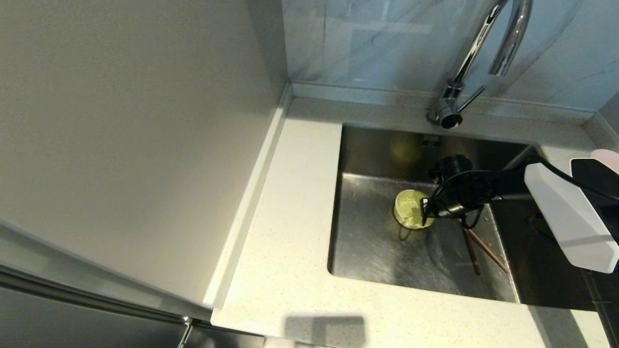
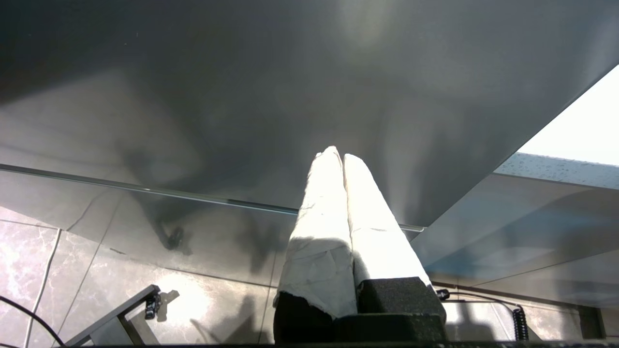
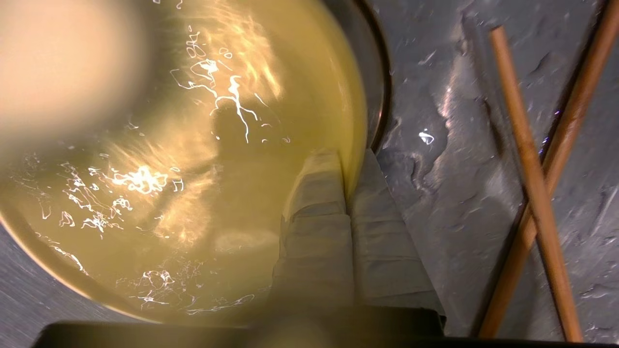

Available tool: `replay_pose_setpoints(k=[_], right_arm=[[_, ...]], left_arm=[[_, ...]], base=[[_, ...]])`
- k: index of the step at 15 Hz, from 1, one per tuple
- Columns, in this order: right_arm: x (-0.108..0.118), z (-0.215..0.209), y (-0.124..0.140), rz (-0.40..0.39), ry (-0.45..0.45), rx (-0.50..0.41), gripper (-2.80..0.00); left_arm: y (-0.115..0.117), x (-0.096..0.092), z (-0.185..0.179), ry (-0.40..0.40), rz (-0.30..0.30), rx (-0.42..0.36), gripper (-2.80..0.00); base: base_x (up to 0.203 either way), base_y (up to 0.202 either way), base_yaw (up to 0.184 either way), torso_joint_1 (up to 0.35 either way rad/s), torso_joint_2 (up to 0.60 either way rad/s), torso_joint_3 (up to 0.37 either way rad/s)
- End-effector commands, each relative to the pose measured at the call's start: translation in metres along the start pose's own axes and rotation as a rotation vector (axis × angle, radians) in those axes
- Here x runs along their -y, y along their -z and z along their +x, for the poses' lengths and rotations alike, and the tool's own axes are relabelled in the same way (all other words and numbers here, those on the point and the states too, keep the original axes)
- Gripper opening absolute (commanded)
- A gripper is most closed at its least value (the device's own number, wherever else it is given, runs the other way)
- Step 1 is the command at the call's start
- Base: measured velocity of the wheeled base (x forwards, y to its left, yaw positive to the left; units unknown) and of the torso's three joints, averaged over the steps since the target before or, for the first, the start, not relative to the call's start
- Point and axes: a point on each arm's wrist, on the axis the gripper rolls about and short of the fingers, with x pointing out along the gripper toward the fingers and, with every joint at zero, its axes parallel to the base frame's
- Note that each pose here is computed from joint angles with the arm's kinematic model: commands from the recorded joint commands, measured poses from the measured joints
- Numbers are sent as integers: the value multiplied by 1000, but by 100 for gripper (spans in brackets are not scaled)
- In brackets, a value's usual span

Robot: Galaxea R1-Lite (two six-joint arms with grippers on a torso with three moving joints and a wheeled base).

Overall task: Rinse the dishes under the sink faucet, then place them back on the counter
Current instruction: Put a bowl back to the table from the sink

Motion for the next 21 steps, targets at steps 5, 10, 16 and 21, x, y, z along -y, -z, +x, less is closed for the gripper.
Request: replay_pose_setpoints(k=[5, 10, 16, 21], right_arm=[[15, -21, -13, 29, 20, 40, -280], [28, -39, -13, 45, 35, 37, -280], [37, -47, -16, 59, 48, 45, -280], [43, -59, -16, 66, 61, 51, -280]], left_arm=[[0, 0, 0, 0, 0, 3, -280], [0, 0, 0, 0, 0, 3, -280], [0, 0, 0, 0, 0, 3, -280], [0, 0, 0, 0, 0, 3, -280]], base=[[0, 0, 0, 0, 0, 0], [0, 0, 0, 0, 0, 0], [0, 0, 0, 0, 0, 0], [0, 0, 0, 0, 0, 0]])
